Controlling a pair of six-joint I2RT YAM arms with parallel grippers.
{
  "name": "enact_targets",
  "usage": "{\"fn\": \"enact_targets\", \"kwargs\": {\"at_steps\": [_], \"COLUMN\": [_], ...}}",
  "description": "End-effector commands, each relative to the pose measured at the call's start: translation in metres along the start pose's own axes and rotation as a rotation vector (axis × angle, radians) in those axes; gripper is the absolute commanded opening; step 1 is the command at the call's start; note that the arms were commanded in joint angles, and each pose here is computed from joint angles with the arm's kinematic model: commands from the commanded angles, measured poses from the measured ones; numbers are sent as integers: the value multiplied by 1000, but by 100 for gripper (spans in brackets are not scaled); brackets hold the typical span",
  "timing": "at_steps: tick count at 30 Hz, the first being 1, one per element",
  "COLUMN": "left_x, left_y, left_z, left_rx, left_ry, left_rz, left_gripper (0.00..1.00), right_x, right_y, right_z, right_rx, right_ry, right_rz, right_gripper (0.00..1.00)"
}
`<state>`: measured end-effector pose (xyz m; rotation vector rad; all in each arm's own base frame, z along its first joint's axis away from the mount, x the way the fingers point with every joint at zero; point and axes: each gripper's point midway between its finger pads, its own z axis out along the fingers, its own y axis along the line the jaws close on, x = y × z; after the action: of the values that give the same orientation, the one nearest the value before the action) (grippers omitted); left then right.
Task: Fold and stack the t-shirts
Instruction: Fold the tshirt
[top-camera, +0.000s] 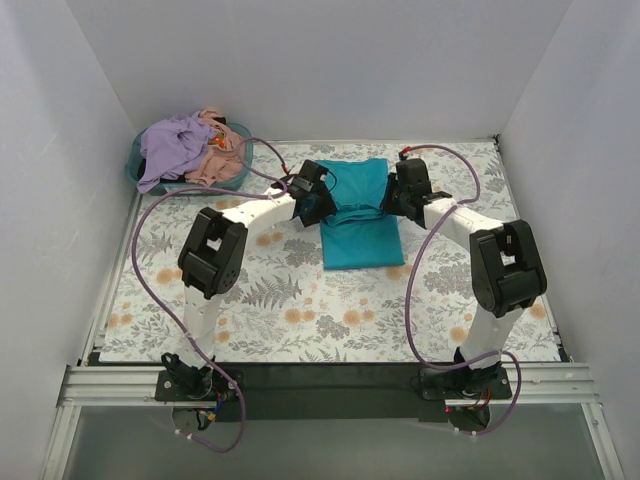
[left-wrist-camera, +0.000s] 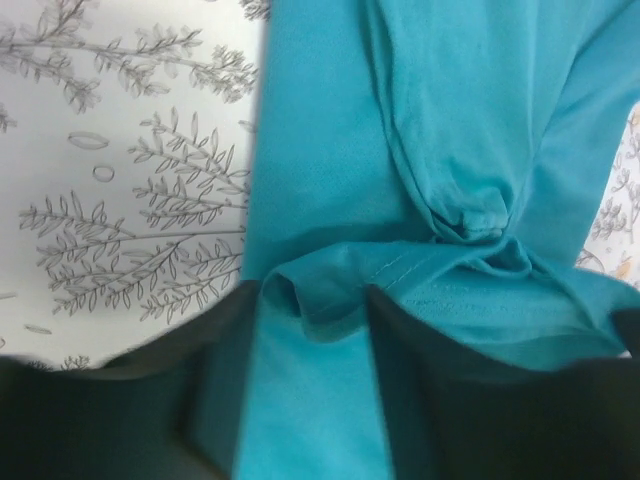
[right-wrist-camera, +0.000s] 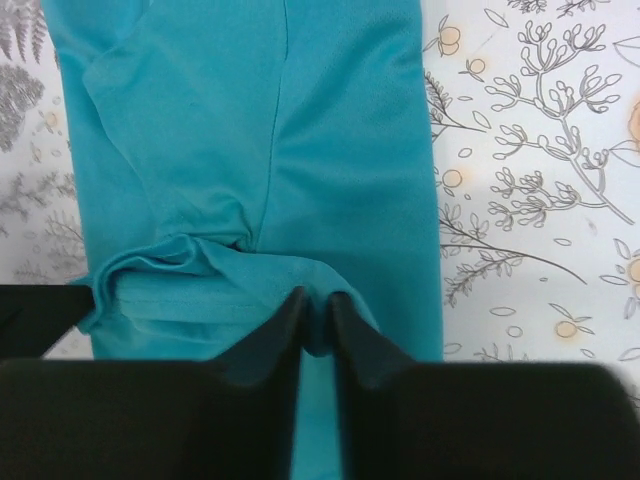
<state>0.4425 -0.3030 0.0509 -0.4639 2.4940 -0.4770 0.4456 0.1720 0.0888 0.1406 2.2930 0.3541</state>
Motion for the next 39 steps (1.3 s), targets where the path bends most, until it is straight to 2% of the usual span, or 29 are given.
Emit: {"fn": "enact_targets", "kwargs": {"at_steps": [1,2,4,5,6,9,13,17,20,25,27,29,34,39], "left_x": [-26,-32,-36,-39,-39,-27,2,30,48,68,72,72,74,73], "left_y": [-20,-26,-31,-33,-33,-25,-3,36,64,104,109,113,125,119], "left_z": [-15,-22,-33,-45,-51,-72,-90,-106,-125,-153,-160,-168,-174,-173], "left_rx": [38,50,71,87,94,120,144,99,79,69,79,89,27,45], "left_ry": [-53,-64,-70,-79,-81,-58,-3,23,27,-6,-13,-29,-23,-14], "left_rz": [-4,-2,11,11,9,0,-19,-45,-78,-109,-124,-121,-115,-99], "left_gripper": [52,71,82,90,92,93,93,94,95,95,96,96,96,97], "right_x": [-39,-46,-46,-48,-46,-33,-2,32,36,14,-7,-8,-36,-73], "right_y": [11,15,16,18,20,25,51,70,84,102,114,114,116,123], "right_z": [3,2,-5,-13,-17,-37,-54,-49,-35,2,12,33,69,49], "right_rx": [-28,-42,-42,-57,-68,-129,-311,-388,-413,-432,-444,-433,-437,-464], "right_ry": [-86,-97,-82,-86,-85,-62,30,124,128,107,69,71,52,-26], "right_rz": [-11,-12,-13,-11,-12,-14,-33,-72,-88,-114,-128,-132,-71,-104], "right_gripper": [33,64,98,98,98,98,98,98,98,98,98,98,98,98]}}
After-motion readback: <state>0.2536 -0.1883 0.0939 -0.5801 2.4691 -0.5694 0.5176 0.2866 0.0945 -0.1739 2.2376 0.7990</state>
